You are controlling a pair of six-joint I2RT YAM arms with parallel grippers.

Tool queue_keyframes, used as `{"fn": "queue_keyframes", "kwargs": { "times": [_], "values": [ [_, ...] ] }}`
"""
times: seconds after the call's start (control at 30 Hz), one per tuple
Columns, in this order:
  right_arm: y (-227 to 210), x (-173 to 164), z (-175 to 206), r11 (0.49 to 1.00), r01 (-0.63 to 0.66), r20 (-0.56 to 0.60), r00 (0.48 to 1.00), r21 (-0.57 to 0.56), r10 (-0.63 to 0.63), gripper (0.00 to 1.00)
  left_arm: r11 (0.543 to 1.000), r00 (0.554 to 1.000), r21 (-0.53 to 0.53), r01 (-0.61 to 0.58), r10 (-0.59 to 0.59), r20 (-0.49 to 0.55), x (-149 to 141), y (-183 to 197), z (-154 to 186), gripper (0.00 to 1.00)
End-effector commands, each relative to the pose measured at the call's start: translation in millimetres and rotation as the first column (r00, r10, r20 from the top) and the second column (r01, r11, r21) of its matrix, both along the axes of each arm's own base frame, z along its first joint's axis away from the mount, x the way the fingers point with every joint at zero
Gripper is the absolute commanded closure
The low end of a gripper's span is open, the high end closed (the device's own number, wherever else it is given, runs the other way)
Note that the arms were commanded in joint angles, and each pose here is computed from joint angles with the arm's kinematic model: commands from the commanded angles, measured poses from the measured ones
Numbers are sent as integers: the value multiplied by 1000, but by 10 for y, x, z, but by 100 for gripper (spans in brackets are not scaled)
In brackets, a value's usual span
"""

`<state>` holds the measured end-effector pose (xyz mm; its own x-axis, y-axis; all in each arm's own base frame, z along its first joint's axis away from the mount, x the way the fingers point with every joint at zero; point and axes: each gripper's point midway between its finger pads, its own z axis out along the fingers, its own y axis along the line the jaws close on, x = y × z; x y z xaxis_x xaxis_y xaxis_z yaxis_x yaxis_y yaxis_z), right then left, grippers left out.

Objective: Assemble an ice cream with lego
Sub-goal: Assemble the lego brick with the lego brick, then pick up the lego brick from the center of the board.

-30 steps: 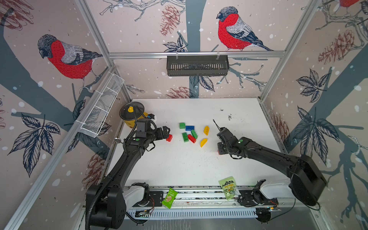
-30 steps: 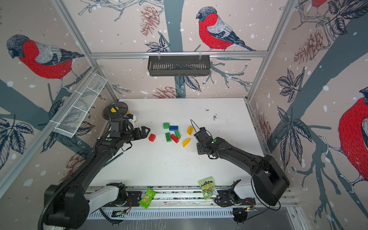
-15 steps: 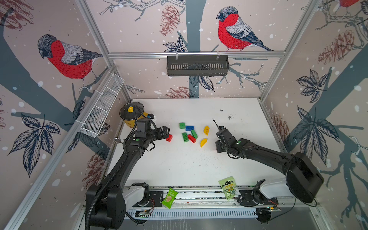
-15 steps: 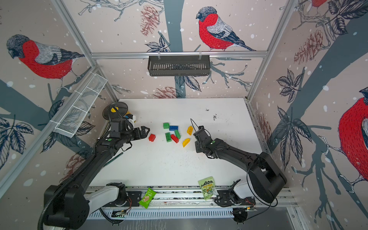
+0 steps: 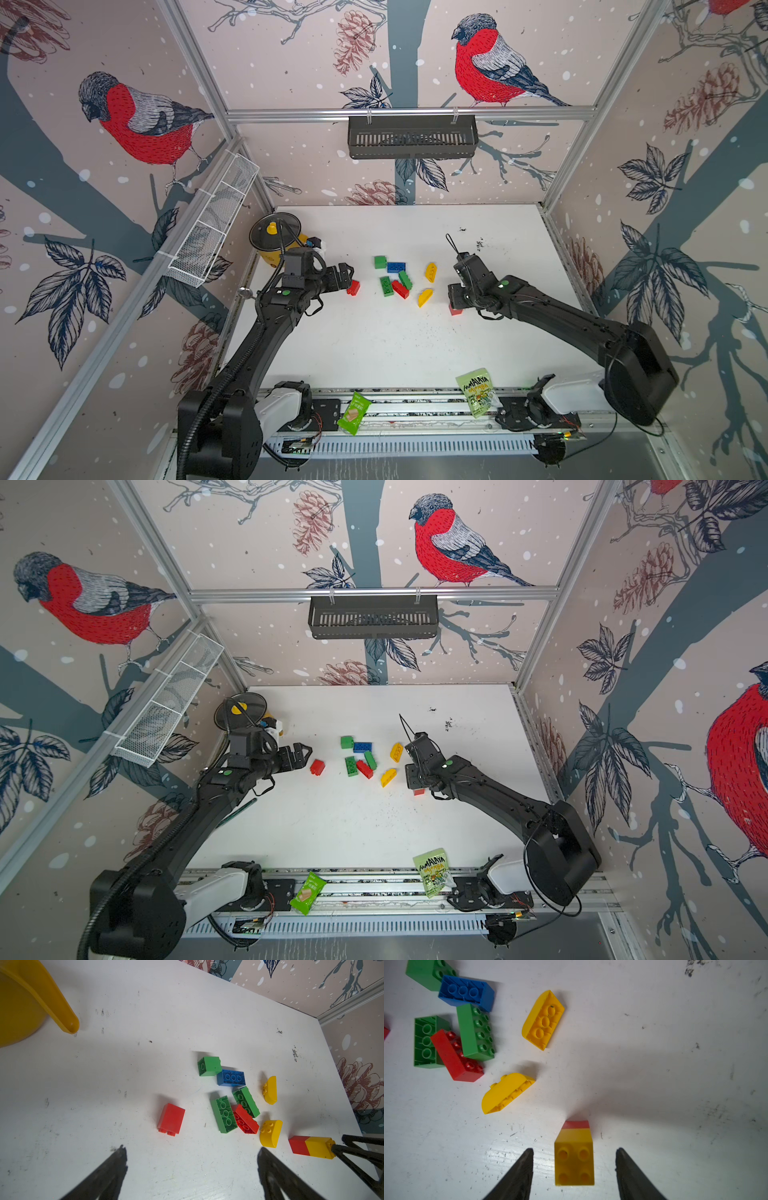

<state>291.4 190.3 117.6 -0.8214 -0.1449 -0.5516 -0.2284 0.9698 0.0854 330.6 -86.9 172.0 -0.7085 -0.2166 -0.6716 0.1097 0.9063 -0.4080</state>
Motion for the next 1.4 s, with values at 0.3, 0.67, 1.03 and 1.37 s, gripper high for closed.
{"fn": "queue_keyframes", "kwargs": {
  "times": [0.3,0.67,1.03,1.37],
  "values": [
    [848,541,449,954,-299,127,945,-32,301,46,997,993,-11,-82,83,85,109,114,262,3],
    [1744,709,-205,844,-536,58,843,2,535,54,991,990,-77,-111,117,76,24,191,288,3],
    [1935,628,-587,796,-605,-3,796,-7,605,58,992,992,-75,-105,109,56,13,179,193,3],
    [1880,606,-814,792,-608,-66,794,-60,605,58,992,993,-60,-110,113,45,2,198,144,3]
  ]
}}
